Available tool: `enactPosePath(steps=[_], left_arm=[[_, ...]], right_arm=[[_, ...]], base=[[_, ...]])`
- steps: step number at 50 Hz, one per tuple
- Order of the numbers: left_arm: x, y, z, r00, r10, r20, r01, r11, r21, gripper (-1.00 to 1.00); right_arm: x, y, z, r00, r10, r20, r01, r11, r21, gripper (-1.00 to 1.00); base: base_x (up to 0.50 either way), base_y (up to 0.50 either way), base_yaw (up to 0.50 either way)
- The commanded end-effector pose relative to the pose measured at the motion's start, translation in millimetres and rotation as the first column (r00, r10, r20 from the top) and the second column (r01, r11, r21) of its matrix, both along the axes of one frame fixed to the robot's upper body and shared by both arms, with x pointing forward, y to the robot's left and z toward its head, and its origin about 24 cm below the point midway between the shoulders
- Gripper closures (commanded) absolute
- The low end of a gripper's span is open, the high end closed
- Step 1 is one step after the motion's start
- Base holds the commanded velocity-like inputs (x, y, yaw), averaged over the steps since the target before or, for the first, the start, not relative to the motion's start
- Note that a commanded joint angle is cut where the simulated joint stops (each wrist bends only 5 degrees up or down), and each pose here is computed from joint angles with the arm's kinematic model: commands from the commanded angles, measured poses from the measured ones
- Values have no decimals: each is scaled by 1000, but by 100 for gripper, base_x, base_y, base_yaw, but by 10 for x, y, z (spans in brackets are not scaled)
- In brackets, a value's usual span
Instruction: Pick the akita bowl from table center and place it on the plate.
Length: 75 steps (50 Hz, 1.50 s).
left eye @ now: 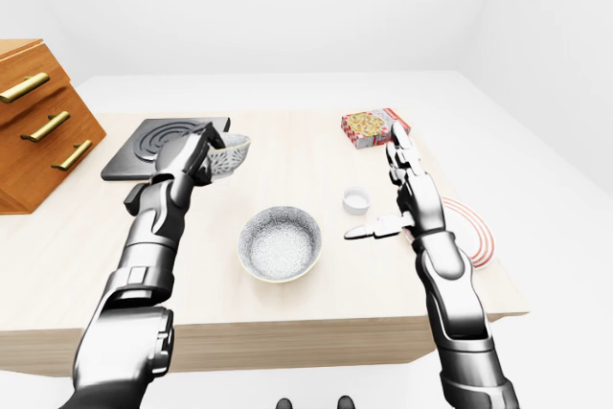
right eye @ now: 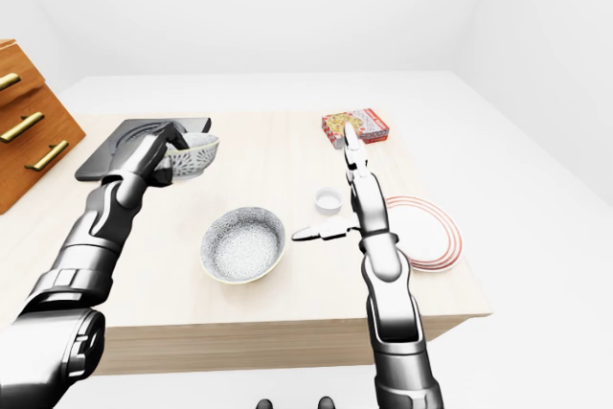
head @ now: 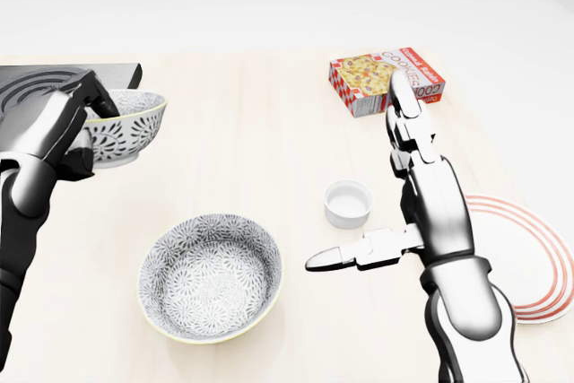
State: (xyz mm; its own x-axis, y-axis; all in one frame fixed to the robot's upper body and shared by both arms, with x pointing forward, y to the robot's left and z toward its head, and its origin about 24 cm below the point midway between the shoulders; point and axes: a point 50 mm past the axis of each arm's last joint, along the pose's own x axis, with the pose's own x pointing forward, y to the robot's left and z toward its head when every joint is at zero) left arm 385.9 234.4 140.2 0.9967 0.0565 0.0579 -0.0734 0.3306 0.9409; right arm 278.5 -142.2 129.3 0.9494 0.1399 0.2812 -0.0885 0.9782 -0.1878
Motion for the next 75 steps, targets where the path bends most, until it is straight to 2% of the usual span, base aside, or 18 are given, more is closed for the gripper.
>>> enactPosePath(steps=[1,5,7,13,15,20,21,24,25,33,35,47,54,63,75], left_arm=[[-82,-114,363,991,-77,105,74,997,37,100],[-126,-174,417,987,-108,119,104,994,37,100],[-159,-231,473,982,-135,133,131,991,39,100],[-208,-343,545,973,-183,144,178,983,45,100],[-212,-366,561,970,-191,148,186,981,47,100],[-187,-393,548,971,-195,141,190,981,44,100],[-165,-407,533,972,-194,136,190,981,42,100],[-156,-442,541,969,-202,139,198,979,38,100],[-163,-469,544,967,-211,141,207,977,39,100],[-195,-597,558,956,-252,149,250,968,30,100],[-194,-633,544,954,-259,150,257,966,29,100],[-274,-769,586,935,-312,170,315,949,10,100],[-351,-844,615,920,-346,186,351,936,4,100],[-596,-1004,653,884,-420,205,424,905,25,100],[-675,-1116,674,871,-445,209,452,892,18,100]], right_arm=[[77,-16,227,997,22,80,-11,992,-129,-100],[188,-24,456,989,47,139,-8,964,-265,-100],[340,-32,614,986,54,155,13,915,-404,-100],[606,-19,940,984,71,165,27,850,-527,-100],[699,11,1023,986,95,139,1,823,-568,-100],[822,76,1094,988,135,69,-61,773,-632,-100],[835,88,1099,986,162,35,-100,750,-654,-100],[896,89,1143,986,166,10,-118,743,-658,-100],[910,104,1154,984,178,-14,-140,718,-681,-100],[1054,165,1159,979,178,-97,-195,692,-695,-100],[1089,206,1145,975,179,-129,-216,665,-714,-100],[1285,290,1067,967,142,-212,-251,665,-703,-100],[1332,328,1009,964,140,-228,-262,660,-704,-100],[1377,404,890,958,143,-249,-281,641,-715,-100],[1366,481,832,950,162,-266,-308,622,-720,-100]], base=[[0,0,0],[0,0,0],[0,0,0],[0,0,0],[0,0,0],[0,0,0],[0,0,0],[0,0,0],[0,0,0],[0,0,0],[0,0,0],[0,0,0],[0,0,0],[0,0,0],[0,0,0]])
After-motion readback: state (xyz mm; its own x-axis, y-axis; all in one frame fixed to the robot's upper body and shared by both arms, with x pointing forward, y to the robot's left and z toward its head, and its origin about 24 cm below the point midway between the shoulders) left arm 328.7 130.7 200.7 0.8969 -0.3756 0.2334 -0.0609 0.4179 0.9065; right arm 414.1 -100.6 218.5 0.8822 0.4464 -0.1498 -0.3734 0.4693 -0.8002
